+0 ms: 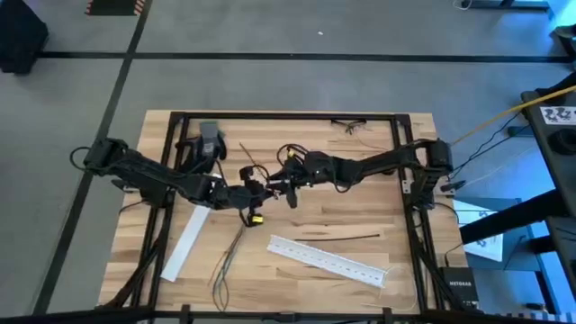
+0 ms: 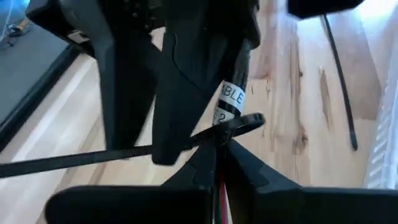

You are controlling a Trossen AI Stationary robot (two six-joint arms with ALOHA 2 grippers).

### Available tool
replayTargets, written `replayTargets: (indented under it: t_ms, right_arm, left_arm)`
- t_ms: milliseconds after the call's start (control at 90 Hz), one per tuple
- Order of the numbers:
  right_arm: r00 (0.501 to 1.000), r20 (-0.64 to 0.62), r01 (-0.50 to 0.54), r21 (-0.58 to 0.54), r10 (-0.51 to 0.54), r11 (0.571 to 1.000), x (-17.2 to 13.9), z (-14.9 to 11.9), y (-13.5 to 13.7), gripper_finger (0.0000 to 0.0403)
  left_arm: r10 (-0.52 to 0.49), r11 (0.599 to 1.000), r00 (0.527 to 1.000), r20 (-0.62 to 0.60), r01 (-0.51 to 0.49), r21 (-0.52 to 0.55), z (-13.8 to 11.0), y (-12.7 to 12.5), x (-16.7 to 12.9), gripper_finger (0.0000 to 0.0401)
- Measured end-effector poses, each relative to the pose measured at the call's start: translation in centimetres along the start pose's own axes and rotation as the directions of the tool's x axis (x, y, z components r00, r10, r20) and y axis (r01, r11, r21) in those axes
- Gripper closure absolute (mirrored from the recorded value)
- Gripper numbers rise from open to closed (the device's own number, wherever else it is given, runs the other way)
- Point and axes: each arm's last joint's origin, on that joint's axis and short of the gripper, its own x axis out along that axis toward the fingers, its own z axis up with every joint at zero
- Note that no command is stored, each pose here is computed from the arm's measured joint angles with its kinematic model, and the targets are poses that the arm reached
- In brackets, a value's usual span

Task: Ziptie cables
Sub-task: Wrap the cables together using the top zip tie

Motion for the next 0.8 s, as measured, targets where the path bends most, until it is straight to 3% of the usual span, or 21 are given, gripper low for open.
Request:
replayTargets:
  t_ms: [267, 467, 633, 800]
  right_arm:
    - [0.986, -0.168, -0.032, -0.116, 0.012, 0.993, -5.1, 2.6, 0.2, 0.0238]
    - [0.937, -0.346, -0.1, -0.134, 0.048, 0.986, -5.6, -0.5, 1.3, 0.0238]
    - [0.993, -0.106, -0.075, -0.192, 0.055, 0.979, -3.9, -1.8, 1.8, 0.0237]
    - [0.996, 0.034, -0.077, -0.208, 0.086, 0.975, -2.2, -2.1, 1.9, 0.0237]
  left_arm:
    - [-0.002, 1.0, 1.0, -0.011, 0.002, 0.016, -0.1, 0.0, 0.0, 0.0391]
    - [-0.004, 1.0, 1.0, -0.005, 0.004, 0.006, -0.1, 0.0, 0.0, 0.0391]
    - [-0.006, 1.0, 1.0, -0.005, 0.006, -0.017, 0.0, 0.0, 0.0, 0.0391]
    - [-0.007, 0.999, 1.0, -0.007, 0.007, -0.038, -0.1, 0.0, 0.0, 0.0391]
